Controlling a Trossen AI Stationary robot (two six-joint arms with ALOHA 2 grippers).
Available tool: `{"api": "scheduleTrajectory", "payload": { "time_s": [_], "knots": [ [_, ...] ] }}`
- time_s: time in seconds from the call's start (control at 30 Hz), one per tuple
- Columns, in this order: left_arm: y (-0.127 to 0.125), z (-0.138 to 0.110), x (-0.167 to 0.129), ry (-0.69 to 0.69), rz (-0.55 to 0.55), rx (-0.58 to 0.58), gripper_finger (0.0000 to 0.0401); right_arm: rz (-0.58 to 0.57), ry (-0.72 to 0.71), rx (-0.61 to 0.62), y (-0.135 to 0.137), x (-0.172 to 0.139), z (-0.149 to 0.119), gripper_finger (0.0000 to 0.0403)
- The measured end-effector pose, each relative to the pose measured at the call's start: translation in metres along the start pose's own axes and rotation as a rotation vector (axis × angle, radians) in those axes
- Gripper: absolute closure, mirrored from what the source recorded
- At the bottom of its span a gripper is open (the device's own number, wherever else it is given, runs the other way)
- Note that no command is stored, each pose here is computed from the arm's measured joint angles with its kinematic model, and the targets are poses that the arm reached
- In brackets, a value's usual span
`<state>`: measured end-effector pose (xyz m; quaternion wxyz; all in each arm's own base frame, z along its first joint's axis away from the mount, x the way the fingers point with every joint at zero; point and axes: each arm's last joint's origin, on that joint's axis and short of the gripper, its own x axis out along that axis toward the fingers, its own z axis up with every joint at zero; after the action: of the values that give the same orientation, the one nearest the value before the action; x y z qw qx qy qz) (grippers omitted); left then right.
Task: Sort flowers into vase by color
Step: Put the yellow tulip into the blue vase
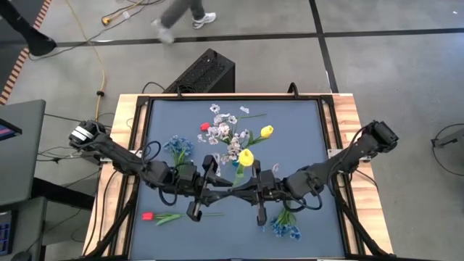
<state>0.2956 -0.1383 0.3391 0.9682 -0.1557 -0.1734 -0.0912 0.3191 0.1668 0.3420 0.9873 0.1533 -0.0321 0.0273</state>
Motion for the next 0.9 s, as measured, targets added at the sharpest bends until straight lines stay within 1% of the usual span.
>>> {"api": "scheduleTrajectory", "payload": {
  "time_s": [0.13, 0.23, 0.33, 0.43, 0.63, 0.9],
  "knots": [
    [0.0, -0.011, -0.001, 0.107, 0.018, -0.104, 0.0246, -0.018, 0.093, 0.075, 0.001, -0.003, -0.01, 0.0386],
    [0.003, -0.022, -0.003, 0.218, 0.054, -0.162, 0.0228, -0.032, 0.153, 0.094, 0.002, -0.005, -0.017, 0.0386],
    [0.005, -0.029, -0.005, 0.286, 0.1, -0.203, 0.0217, -0.042, 0.194, 0.11, 0.004, -0.007, -0.022, 0.0386],
    [0.005, -0.03, -0.006, 0.296, 0.106, -0.22, 0.0214, -0.053, 0.225, 0.136, 0.004, -0.009, -0.026, 0.0386],
    [0.002, -0.028, -0.006, 0.278, 0.088, -0.209, 0.0214, -0.053, 0.324, 0.172, 0.002, -0.012, -0.034, 0.0386],
    [0.003, -0.032, -0.007, 0.303, 0.132, -0.208, 0.0214, -0.06, 0.332, 0.17, 0.001, -0.011, -0.035, 0.0386]
  ]
}}
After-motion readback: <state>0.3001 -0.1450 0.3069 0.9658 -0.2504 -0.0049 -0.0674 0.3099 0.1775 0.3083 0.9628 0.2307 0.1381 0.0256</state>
